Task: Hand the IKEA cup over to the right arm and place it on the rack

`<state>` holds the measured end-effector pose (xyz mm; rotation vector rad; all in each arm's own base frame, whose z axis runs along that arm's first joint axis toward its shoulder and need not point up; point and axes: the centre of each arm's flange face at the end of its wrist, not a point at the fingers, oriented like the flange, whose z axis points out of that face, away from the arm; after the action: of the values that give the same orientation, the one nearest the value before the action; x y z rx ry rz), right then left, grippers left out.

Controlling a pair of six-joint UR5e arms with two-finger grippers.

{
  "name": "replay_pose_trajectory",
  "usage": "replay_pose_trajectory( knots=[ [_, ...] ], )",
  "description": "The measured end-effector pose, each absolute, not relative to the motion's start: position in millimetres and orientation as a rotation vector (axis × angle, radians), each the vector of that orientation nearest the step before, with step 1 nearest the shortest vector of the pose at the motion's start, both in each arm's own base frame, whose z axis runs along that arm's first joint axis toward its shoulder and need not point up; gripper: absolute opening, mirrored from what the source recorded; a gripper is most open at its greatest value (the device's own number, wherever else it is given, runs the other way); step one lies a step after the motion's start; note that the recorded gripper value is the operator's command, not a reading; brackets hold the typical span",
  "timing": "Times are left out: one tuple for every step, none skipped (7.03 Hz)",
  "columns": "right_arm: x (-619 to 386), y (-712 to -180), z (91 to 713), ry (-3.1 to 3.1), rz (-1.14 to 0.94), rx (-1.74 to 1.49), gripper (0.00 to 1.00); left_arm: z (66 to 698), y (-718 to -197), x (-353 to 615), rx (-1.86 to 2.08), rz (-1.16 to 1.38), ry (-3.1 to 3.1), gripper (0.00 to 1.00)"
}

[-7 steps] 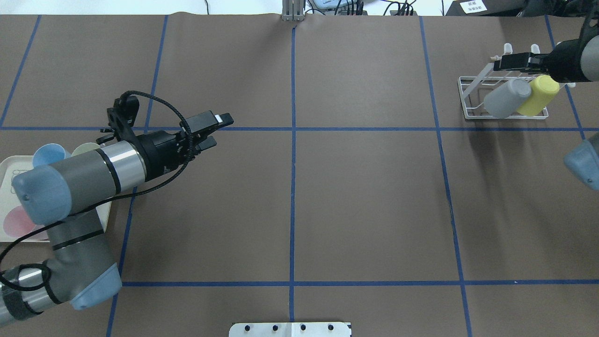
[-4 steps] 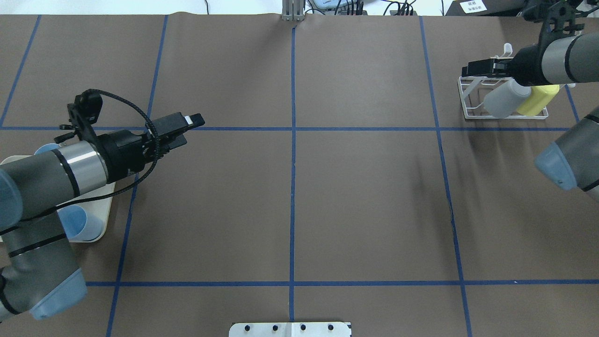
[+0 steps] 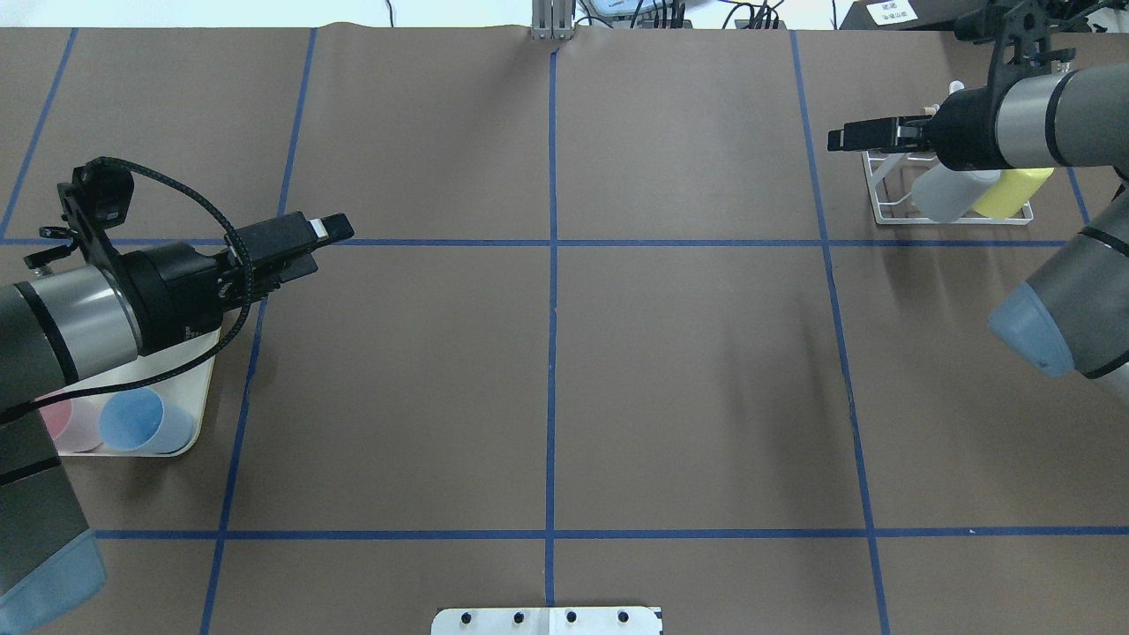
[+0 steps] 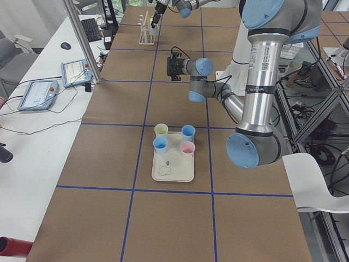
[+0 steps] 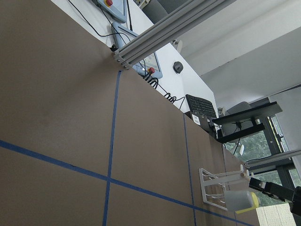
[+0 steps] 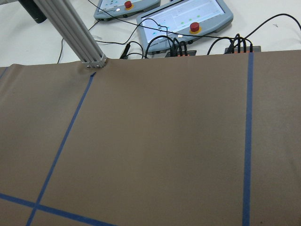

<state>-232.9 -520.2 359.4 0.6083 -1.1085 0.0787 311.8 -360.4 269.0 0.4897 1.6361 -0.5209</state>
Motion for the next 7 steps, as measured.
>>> replay_pose_trajectory(
  knots=[
    [-239.2, -511.5, 361.0, -1.122, 0.050, 0.619, 1.00, 276.0, -359.0, 309.4, 0.487, -0.524, 1.621, 1.00],
    [-246.2, -504.3, 365.4, -1.125, 0.038, 0.627, 1.00, 289.8, -357.5, 304.8, 0.485, -0.532, 1.589, 1.00],
    [-247.1, -491.4, 372.7, -1.119, 0.039, 0.629, 1.00, 311.1, -358.9, 294.6, 0.509, -0.529, 1.530, 1.00],
    [-245.6, -478.1, 383.4, -1.107, 0.039, 0.618, 1.00, 333.0, -361.6, 282.5, 0.555, -0.501, 1.454, 1.00],
    [-243.0, -468.6, 393.1, -1.096, 0.040, 0.604, 1.00, 355.9, -363.4, 269.3, 0.598, -0.467, 1.368, 1.00],
    [-240.0, -462.6, 400.1, -1.086, 0.042, 0.595, 1.00, 382.2, -365.7, 248.6, 0.642, -0.436, 1.267, 1.00],
    [-237.3, -458.7, 407.4, -1.075, 0.046, 0.585, 1.00, 414.4, -368.2, 224.5, 0.683, -0.400, 1.148, 1.00]
  ],
)
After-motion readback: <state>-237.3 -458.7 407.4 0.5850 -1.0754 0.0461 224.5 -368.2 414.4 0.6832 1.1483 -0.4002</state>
